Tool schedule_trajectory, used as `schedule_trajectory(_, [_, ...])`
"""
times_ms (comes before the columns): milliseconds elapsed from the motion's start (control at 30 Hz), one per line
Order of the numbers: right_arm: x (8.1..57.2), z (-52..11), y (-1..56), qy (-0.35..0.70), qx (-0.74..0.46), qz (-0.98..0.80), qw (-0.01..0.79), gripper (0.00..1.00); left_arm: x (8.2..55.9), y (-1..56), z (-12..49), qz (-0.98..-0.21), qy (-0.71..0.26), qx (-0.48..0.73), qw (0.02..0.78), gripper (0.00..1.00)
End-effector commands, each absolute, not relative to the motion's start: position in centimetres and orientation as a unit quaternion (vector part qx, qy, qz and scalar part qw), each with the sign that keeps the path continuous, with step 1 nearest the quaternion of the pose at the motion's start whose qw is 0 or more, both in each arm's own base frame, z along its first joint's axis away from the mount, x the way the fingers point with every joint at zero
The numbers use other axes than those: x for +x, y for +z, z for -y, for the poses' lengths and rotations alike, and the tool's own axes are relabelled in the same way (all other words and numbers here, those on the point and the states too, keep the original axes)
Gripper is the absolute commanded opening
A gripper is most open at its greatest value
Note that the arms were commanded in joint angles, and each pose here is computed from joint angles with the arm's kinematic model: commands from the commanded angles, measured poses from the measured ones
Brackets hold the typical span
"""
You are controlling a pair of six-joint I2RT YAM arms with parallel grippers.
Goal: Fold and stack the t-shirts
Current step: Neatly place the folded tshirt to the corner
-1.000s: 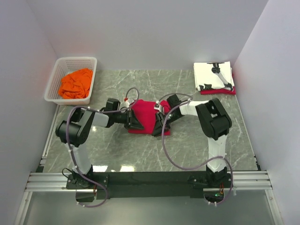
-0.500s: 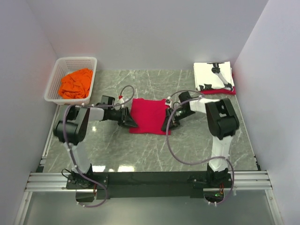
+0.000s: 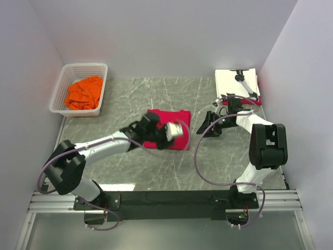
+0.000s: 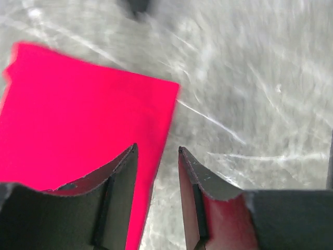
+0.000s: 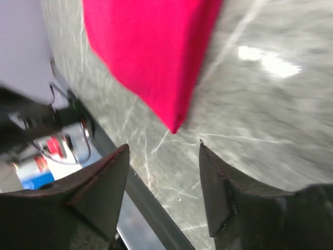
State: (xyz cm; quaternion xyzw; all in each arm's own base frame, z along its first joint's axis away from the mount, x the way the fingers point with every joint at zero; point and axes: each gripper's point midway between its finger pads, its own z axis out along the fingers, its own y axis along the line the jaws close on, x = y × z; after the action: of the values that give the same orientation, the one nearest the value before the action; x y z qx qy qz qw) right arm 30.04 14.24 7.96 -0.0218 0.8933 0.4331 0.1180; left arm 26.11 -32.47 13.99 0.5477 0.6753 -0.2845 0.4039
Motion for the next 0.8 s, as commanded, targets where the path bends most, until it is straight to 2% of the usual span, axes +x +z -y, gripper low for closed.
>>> schedule_trajectory(0, [31.5, -13.3, 8.2, 0.429, 0.017, -0.893, 0.136, 0.64, 26.5, 12.4, 34.2, -0.602, -0.169, 0.621, 0.473, 0.43])
schedule_trajectory(67, [31.5, -13.3, 8.6, 0.432, 0.022, -0.889, 0.147, 0.66, 26.1, 10.6, 35.0, -0.580, -0.133, 0.649, 0.474, 0.44])
schedule_trajectory(233, [31.7, -12.8, 8.4, 0.413, 0.030, -0.896, 0.161, 0.68, 25.6, 8.6, 37.8, -0.546, -0.118, 0.680, 0.475, 0.44])
schedule_trajectory(600, [31.3, -12.9, 6.4, 0.421, 0.064, -0.894, 0.138, 0.70, 27.1, 3.8, 39.8, -0.540, -0.090, 0.707, 0.448, 0.41])
schedule_trajectory(700, [31.3, -13.2, 6.0, 0.432, 0.073, -0.890, 0.129, 0.71, 27.0, 3.2, 40.0, -0.542, -0.095, 0.711, 0.438, 0.28])
schedule_trajectory(733, [31.6, -13.3, 6.0, 0.433, 0.076, -0.889, 0.129, 0.72, 26.9, 3.4, 40.2, -0.540, -0.103, 0.711, 0.439, 0.18])
schedule_trajectory(767, [31.7, -13.4, 5.9, 0.437, 0.079, -0.887, 0.126, 0.72, 26.8, 3.8, 40.4, -0.541, -0.110, 0.707, 0.442, 0.13])
